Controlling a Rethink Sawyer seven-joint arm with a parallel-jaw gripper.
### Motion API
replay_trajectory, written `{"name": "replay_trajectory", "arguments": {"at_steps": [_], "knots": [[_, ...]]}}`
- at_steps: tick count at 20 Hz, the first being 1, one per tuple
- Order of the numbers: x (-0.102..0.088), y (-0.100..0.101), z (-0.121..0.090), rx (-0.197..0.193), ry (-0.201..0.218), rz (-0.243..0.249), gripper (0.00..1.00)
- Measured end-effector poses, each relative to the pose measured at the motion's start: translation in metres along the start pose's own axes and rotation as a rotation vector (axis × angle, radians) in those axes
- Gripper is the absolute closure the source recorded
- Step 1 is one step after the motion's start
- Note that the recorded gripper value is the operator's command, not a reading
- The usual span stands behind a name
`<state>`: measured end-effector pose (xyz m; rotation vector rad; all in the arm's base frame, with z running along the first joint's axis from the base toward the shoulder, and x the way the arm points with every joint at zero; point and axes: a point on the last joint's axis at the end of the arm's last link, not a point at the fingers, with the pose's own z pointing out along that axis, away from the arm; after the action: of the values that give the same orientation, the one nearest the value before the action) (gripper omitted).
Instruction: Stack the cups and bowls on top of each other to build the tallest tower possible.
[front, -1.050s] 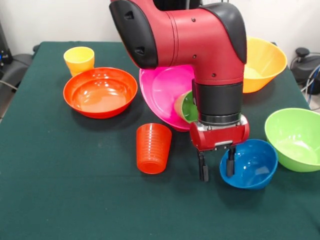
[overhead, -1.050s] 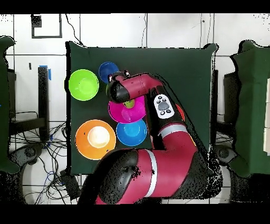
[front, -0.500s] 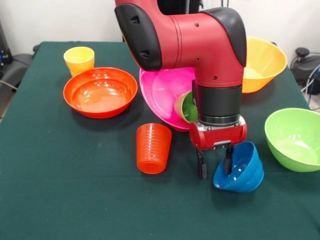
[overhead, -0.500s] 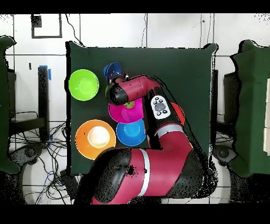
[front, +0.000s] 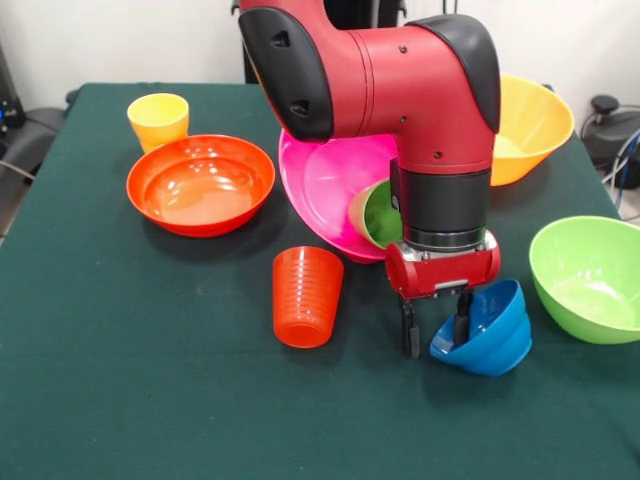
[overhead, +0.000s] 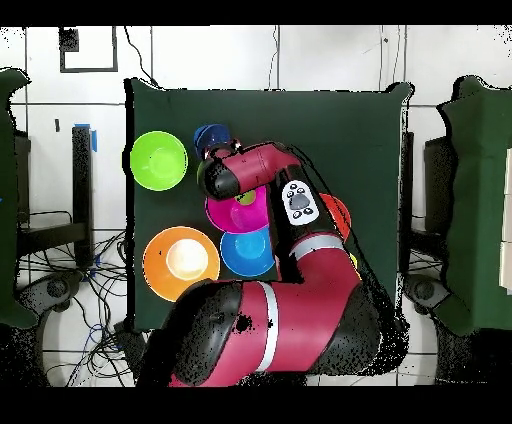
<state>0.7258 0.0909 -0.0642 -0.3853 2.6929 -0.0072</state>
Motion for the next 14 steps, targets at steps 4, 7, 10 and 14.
{"name": "replay_trajectory", "arguments": {"at_steps": [4,7,10,14], "knots": [[-0.001,-0.001,-0.001,0.001,-0.002,-0.001,0.0],[-0.004,-0.001,-0.004,0.003,-0.006,-0.002,0.0],[-0.007,-0.002,-0.006,0.005,-0.01,-0.003,0.0],[-0.019,-0.004,-0.014,0.006,-0.031,0.0,0.0]]}}
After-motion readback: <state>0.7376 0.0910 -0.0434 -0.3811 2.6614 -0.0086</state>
